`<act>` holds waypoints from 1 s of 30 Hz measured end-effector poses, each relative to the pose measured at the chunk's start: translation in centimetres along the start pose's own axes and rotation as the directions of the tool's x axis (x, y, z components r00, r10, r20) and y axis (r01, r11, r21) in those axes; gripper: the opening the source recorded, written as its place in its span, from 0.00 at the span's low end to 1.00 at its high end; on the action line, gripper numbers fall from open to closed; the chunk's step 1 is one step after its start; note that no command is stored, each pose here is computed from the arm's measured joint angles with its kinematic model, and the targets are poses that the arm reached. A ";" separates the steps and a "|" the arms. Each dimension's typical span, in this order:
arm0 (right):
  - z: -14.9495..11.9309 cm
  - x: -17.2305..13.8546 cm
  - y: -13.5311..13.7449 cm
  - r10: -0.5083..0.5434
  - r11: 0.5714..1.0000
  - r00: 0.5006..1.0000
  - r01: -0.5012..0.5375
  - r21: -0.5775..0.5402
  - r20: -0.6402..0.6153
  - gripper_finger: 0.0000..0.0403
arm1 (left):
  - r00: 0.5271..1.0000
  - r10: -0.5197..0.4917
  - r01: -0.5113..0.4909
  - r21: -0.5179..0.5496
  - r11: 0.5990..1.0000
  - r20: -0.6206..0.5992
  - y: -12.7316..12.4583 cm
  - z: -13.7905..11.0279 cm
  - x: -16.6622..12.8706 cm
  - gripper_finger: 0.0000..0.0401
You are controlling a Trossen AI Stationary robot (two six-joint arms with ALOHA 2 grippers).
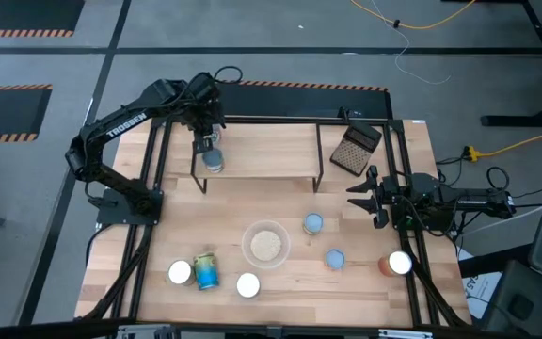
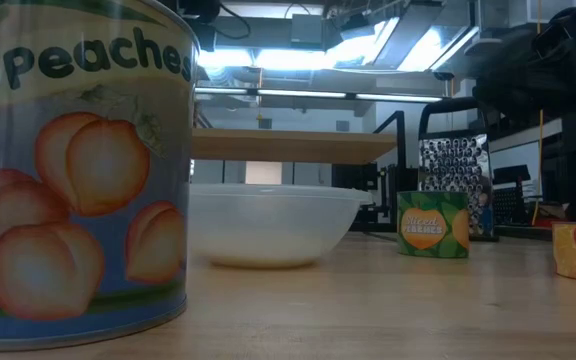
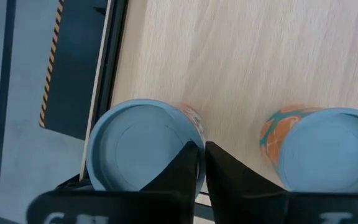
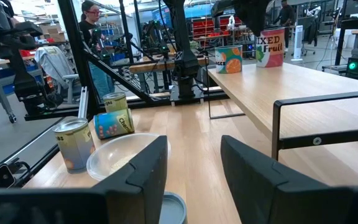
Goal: Pick and place cans onto a shelf
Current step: Put the canned mixed fruit on the shelf
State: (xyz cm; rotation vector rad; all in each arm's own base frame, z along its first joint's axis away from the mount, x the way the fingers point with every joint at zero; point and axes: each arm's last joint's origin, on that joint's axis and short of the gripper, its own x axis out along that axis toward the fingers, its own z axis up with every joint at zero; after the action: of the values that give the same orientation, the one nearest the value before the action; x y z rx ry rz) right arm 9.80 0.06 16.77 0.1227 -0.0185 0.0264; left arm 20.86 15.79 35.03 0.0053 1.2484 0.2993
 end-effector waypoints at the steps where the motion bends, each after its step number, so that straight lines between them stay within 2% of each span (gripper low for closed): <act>1: 0.0 0.0 0.0 0.000 1.000 1.000 0.000 0.000 0.000 0.39 | 1.000 0.000 0.000 -0.003 1.000 0.000 0.0 0.0 0.0 0.08; 16: 0.0 0.0 0.0 0.000 1.000 1.000 0.000 0.000 0.000 0.39 | 1.000 0.020 -0.020 -0.005 1.000 -0.014 0.0 0.0 0.1 0.20; 30: 0.0 0.0 0.0 0.000 1.000 1.000 0.000 0.000 0.000 0.39 | 0.999 0.035 -0.035 -0.005 0.999 -0.008 0.1 0.1 -0.4 0.20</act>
State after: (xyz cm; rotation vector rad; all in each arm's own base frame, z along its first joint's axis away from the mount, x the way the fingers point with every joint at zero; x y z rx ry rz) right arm 9.80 0.05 16.77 0.1227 -0.0185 0.0260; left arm 20.80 15.85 35.44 0.0215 1.2568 0.3335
